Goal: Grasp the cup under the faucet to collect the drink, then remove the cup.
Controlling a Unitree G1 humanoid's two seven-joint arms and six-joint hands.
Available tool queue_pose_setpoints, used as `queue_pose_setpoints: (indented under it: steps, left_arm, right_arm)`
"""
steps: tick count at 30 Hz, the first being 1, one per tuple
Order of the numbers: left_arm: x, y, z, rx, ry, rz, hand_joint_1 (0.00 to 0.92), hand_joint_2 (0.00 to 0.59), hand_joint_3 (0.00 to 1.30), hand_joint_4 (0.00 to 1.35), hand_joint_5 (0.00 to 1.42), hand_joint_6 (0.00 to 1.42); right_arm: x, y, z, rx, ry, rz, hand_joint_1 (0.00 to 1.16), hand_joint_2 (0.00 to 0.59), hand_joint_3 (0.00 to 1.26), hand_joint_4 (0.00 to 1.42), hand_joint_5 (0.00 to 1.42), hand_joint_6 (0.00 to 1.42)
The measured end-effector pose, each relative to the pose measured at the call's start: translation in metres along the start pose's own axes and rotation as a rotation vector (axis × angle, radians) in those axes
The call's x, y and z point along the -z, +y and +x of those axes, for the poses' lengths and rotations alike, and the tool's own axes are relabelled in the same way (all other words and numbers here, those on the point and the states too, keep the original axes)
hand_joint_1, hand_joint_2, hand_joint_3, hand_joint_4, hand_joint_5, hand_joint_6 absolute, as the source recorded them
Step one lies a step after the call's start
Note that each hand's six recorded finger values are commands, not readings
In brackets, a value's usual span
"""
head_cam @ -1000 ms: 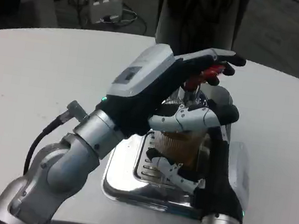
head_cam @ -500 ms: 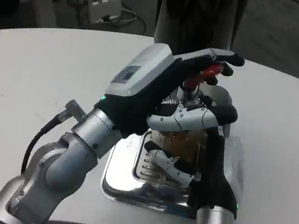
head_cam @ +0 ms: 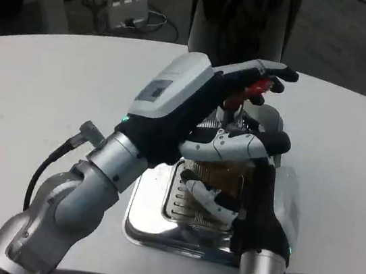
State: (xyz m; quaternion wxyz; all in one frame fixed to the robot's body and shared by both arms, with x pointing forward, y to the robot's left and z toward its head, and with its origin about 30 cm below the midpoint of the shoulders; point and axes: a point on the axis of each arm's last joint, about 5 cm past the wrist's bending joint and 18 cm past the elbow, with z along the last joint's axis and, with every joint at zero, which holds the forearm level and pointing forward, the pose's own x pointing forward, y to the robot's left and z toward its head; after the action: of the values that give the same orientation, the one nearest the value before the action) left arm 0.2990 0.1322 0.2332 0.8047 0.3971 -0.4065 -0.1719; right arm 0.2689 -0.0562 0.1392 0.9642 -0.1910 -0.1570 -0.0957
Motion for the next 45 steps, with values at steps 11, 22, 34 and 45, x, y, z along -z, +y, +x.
queue_pose_setpoints:
  steps: [11,22,34,45]
  left_arm:
    - [0.0007,0.0006,-0.0005,-0.002,0.002,0.002,0.000,0.095,0.33,0.35,0.46,0.44]
    - [0.0017,0.0003,-0.0009,-0.002,0.000,0.000,0.000,0.062,0.25,0.23,0.36,0.36]
    - [0.0050,0.0049,-0.0020,-0.019,0.040,-0.273,0.000,0.016,0.00,0.00,0.00,0.09]
    - [0.0074,-0.0012,-0.0072,-0.067,0.044,-0.499,0.000,0.009,0.00,0.00,0.00,0.00]
  right_arm:
    - [0.0007,0.0006,-0.0003,0.047,-0.001,-0.010,0.91,0.177,0.43,0.57,0.66,0.62]
    - [0.0006,0.0009,-0.0005,0.061,-0.005,-0.013,0.94,0.173,0.64,0.78,0.89,0.87]
    - [0.0031,-0.0008,-0.0037,0.045,-0.049,-0.084,0.94,0.143,0.80,0.92,1.09,1.15]
    - [0.0052,-0.0046,-0.0072,0.055,-0.053,-0.100,0.93,0.133,0.82,0.92,1.11,1.19]
